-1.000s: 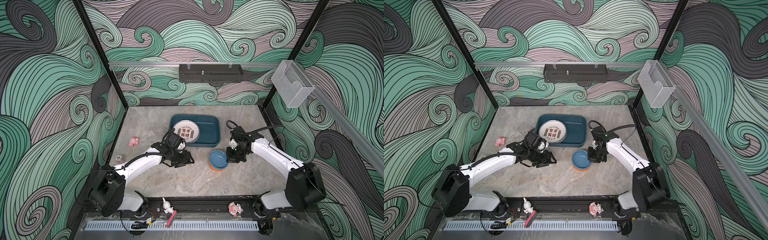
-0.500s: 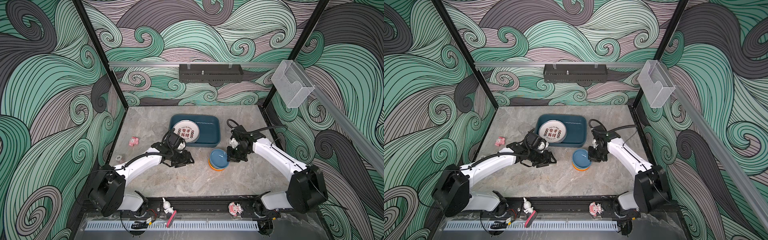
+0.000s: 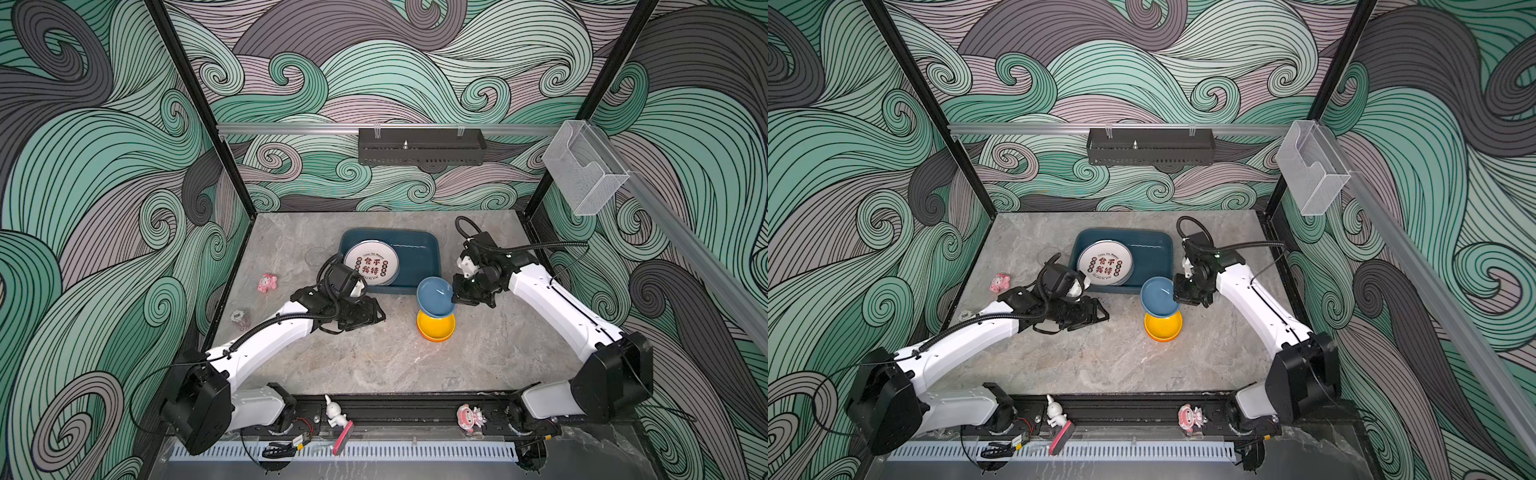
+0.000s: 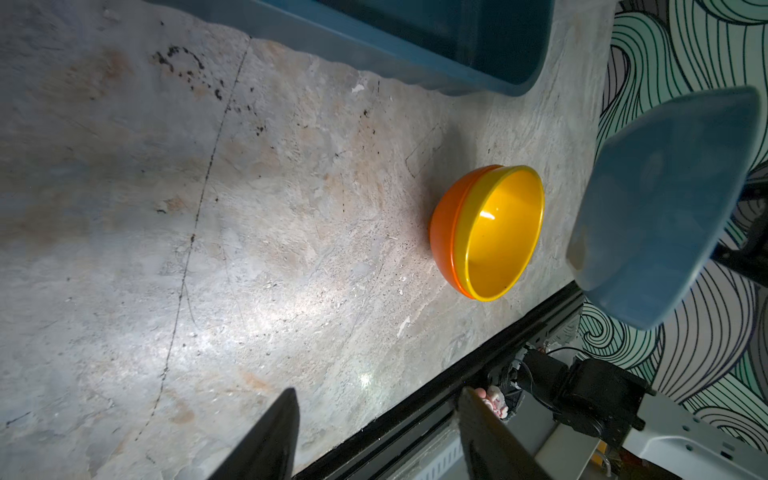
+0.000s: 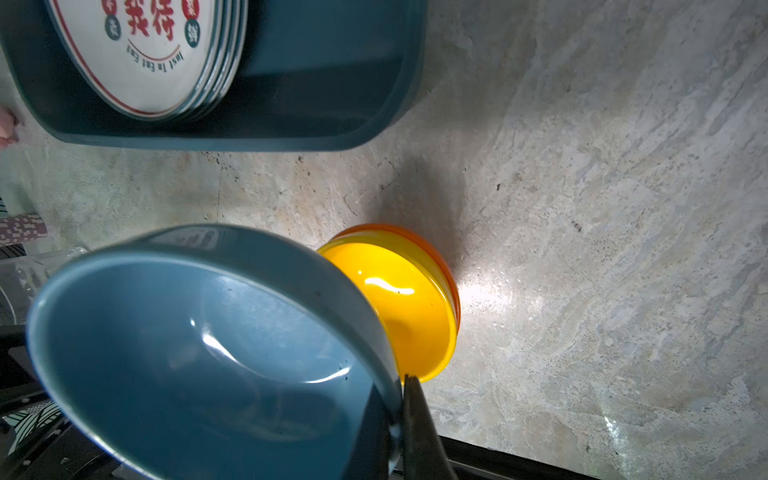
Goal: Place the mixed dishes into the plastic bin
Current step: 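Pinch the blue bowl rim with the right gripper and lift it off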
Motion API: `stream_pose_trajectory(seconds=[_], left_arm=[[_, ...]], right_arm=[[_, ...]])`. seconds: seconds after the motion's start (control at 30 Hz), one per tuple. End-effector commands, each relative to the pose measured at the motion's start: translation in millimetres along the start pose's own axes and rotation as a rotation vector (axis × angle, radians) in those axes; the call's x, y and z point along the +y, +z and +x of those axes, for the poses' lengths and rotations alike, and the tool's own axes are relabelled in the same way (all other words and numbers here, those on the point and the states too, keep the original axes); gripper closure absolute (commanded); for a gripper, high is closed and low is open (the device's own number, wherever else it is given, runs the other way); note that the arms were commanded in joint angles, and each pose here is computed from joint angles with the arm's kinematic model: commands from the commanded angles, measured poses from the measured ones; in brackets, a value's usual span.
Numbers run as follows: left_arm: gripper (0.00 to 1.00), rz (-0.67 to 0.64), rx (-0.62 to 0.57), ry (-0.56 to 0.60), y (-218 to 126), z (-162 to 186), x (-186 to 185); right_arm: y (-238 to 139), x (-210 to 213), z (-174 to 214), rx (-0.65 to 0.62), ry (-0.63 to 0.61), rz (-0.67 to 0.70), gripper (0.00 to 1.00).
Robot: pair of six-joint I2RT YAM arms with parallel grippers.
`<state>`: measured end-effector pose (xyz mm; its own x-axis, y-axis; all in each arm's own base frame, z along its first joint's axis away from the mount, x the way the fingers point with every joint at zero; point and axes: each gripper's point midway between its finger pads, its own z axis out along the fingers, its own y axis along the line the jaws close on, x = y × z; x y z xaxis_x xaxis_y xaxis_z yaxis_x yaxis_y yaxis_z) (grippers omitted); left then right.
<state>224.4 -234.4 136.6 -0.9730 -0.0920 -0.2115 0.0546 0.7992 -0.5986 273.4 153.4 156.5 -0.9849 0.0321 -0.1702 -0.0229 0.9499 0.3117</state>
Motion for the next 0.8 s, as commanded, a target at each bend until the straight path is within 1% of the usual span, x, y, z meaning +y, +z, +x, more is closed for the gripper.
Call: stream_pose_trajectory(seconds=[0.0, 0.13, 0.3, 0.53, 0.77], left_arm=[[0.35, -0.042, -0.045, -0.009, -10, -4, 6], [0.35, -0.043, -0.075, -0.005, -17, -7, 6], [0.35, -0.045, -0.080, -0.004, -19, -6, 7], [0.34, -0.052, -0.082, -0.005, -23, -3, 11], [0.34, -0.060, -0.094, -0.012, -25, -2, 15]], right_arm=[[-3, 3, -16, -0.027, -0.007, 0.024, 1.00], [-4, 5, -39, -0.060, 0.002, 0.053, 1.00], [3, 11, -69, -0.077, 0.017, 0.070, 1.00], [24, 14, -111, -0.086, 0.044, 0.098, 1.00], [52, 8, -151, -0.082, 0.084, 0.130, 1.00]])
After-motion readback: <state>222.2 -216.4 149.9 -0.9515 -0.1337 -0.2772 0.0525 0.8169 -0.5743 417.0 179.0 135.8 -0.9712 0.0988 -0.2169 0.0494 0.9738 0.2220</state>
